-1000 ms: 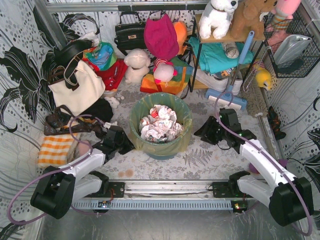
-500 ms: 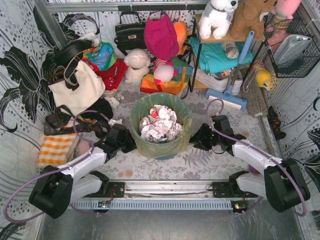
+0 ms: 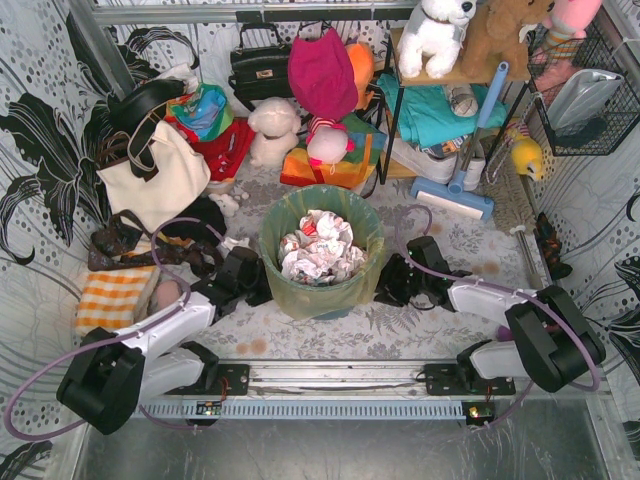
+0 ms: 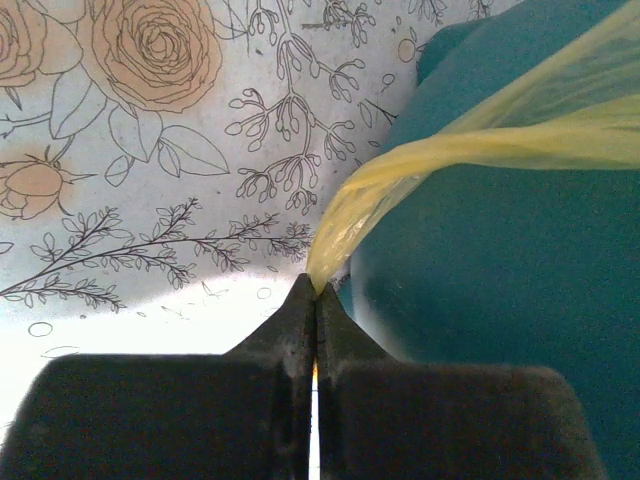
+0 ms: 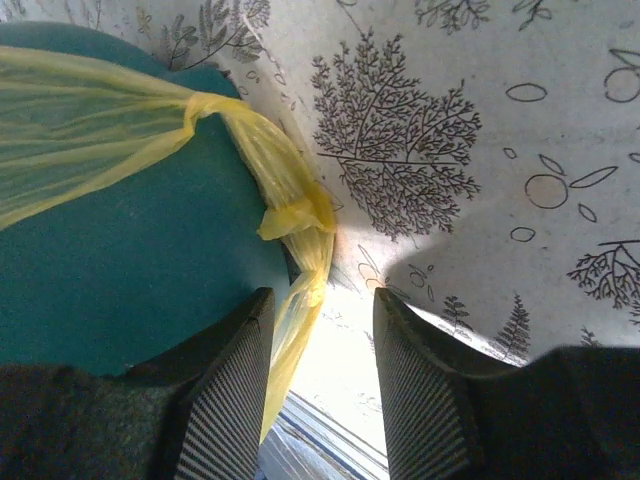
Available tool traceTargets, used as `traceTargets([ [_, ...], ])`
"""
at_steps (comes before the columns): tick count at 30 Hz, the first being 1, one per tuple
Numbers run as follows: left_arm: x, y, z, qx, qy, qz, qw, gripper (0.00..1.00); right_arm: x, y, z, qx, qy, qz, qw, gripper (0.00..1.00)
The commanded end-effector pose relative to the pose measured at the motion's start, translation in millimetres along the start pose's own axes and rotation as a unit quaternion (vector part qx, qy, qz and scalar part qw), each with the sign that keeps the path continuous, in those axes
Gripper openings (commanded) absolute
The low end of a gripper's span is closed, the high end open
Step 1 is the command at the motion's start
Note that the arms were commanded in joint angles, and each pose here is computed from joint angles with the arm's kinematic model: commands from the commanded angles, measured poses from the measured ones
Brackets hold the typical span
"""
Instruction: Tie the trash bag
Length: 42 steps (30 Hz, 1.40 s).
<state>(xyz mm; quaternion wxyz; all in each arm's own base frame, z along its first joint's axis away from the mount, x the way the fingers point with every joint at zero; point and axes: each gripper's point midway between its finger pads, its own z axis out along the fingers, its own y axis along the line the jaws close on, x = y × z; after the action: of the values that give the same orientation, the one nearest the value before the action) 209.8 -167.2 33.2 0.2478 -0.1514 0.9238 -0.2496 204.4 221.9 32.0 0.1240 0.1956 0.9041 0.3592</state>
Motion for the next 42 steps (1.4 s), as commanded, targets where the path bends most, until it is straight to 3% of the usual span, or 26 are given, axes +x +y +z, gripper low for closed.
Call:
traceTargets([
  [1, -13.0, -11.3, -1.0, 0.002, -0.019, 0.007, 1.0, 0.0, -1.9, 1.7, 8.6, -0.007, -0.013, 0.021, 1.0, 0.43],
  [13, -12.3, -9.7, -2.0, -0.013, -0.022, 0.015, 1.0, 0.0, 6.8, -5.7, 26.7, 0.0, 0.005, 0.038, 0.999, 0.37],
  [32, -11.1, -9.2, -0.7, -0.019, -0.021, 0.02, 0.999, 0.0, -1.9, 3.6, 14.1, 0.002, -0.018, 0.018, 1.0, 0.0],
  [42, -16.9, -5.9, -4.3, -0.033, -0.034, 0.021, 0.999, 0.0, -19.9, -14.3, -21.3, 0.089, -0.079, -0.039, 0.992, 0.0],
])
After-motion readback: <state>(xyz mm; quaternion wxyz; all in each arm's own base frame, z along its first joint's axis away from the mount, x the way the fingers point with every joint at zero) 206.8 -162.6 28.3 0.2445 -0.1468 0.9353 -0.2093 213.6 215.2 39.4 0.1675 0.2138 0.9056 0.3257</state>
